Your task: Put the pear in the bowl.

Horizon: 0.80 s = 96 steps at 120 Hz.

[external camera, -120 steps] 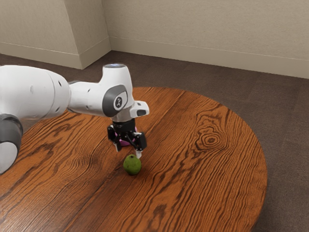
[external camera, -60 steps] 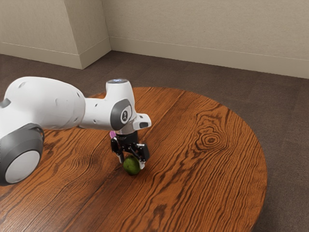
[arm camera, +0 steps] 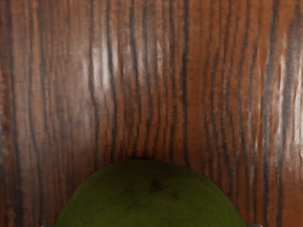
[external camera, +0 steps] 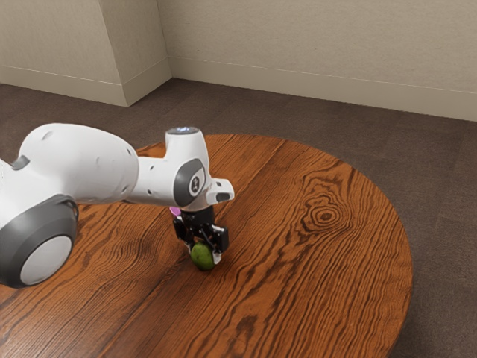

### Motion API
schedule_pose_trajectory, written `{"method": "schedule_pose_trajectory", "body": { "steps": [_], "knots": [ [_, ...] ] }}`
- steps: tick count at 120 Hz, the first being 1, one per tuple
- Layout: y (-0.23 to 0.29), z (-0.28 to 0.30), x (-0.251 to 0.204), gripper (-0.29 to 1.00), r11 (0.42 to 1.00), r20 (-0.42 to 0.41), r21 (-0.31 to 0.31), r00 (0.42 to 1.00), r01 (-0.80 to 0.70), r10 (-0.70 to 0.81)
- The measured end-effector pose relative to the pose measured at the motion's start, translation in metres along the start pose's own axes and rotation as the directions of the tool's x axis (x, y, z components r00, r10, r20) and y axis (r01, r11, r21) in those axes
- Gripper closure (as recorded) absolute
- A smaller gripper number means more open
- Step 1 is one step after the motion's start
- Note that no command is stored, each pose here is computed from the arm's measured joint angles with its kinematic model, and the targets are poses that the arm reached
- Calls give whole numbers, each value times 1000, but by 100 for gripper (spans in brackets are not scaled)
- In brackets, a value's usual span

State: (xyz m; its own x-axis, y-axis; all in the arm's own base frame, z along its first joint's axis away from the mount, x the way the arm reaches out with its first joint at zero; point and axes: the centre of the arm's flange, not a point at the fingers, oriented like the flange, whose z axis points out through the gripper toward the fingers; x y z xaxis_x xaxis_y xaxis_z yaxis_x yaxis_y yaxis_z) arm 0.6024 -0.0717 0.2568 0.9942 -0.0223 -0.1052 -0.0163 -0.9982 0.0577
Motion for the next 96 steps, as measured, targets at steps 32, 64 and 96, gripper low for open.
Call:
{"method": "schedule_pose_trajectory", "body": {
  "steps": [32, 64, 96],
  "knots": [
    [2, 5, 1, 29, 1000, 1, 0, 1000, -3, 3],
    [2, -27, 13, 45, 1000, -55, -3, 998, -3, 3],
    [-21, -100, 35, 60, 999, -191, 10, 981, 40, -37]
  ]
}}
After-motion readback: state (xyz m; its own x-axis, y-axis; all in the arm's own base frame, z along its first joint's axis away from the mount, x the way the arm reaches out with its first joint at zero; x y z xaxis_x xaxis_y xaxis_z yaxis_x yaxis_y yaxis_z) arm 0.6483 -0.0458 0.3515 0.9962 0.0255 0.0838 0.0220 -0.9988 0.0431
